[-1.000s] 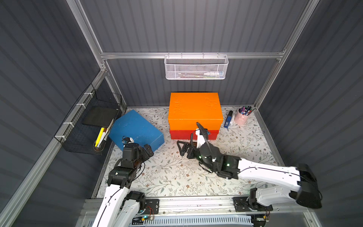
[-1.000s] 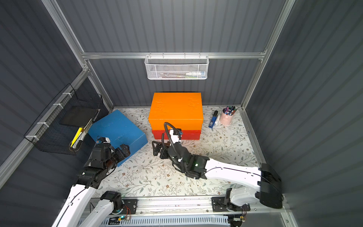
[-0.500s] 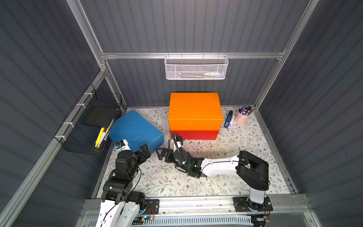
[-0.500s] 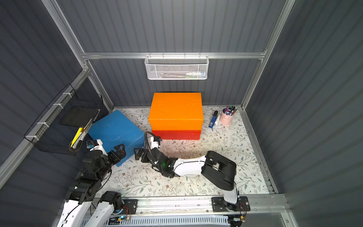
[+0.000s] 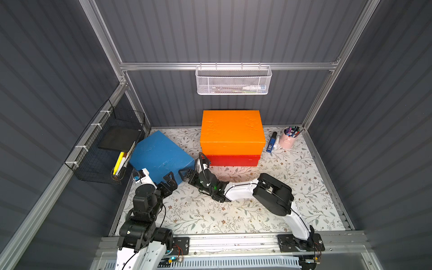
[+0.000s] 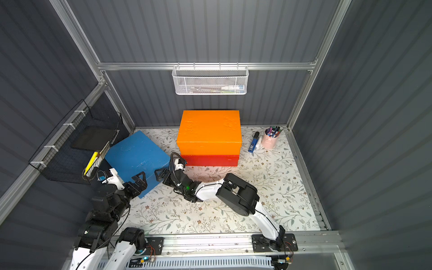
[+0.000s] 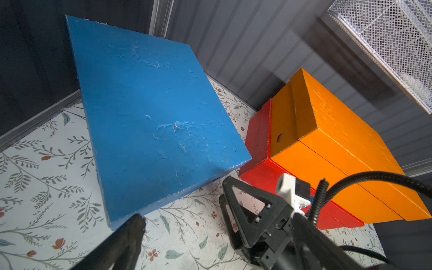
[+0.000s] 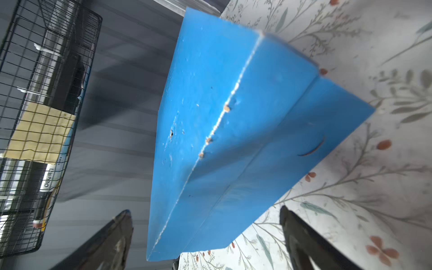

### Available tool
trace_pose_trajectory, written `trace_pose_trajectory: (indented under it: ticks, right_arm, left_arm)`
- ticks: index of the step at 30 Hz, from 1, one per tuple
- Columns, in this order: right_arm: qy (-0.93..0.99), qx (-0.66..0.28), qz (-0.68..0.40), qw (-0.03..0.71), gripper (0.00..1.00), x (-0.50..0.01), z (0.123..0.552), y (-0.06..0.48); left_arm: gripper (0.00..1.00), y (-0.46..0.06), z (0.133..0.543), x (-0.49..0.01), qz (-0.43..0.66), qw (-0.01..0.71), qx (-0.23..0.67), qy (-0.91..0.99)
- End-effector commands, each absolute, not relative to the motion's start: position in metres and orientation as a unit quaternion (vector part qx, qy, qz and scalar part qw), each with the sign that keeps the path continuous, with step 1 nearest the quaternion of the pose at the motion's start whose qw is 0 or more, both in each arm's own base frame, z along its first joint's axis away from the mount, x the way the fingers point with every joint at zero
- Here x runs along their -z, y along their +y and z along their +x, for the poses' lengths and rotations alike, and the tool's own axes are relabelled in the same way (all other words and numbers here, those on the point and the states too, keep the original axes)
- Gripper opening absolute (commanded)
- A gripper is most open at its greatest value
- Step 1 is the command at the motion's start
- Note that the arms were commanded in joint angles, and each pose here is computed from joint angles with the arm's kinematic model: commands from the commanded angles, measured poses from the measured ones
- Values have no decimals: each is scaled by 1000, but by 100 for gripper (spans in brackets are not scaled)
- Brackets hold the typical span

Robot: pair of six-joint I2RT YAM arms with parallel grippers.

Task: Stack the shoeboxes
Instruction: Move the shoebox to the center of the board.

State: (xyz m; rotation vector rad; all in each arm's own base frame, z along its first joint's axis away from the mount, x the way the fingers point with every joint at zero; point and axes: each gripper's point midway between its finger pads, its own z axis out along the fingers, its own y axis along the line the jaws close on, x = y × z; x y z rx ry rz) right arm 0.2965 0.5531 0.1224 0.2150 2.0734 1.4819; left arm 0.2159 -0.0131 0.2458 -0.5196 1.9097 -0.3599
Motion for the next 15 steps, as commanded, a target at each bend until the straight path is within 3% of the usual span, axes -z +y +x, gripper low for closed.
trace_pose_trajectory:
  ticks: [1,15]
  right_arm:
    - [753,-585,96,285,99,-140,305,561]
    - [748,-597,127,260,91,-119,318,580]
  left_arm:
    - [99,-14,216,-246,-220,538,159,798]
    - [99,-16,216,-246,-218,536,162,799]
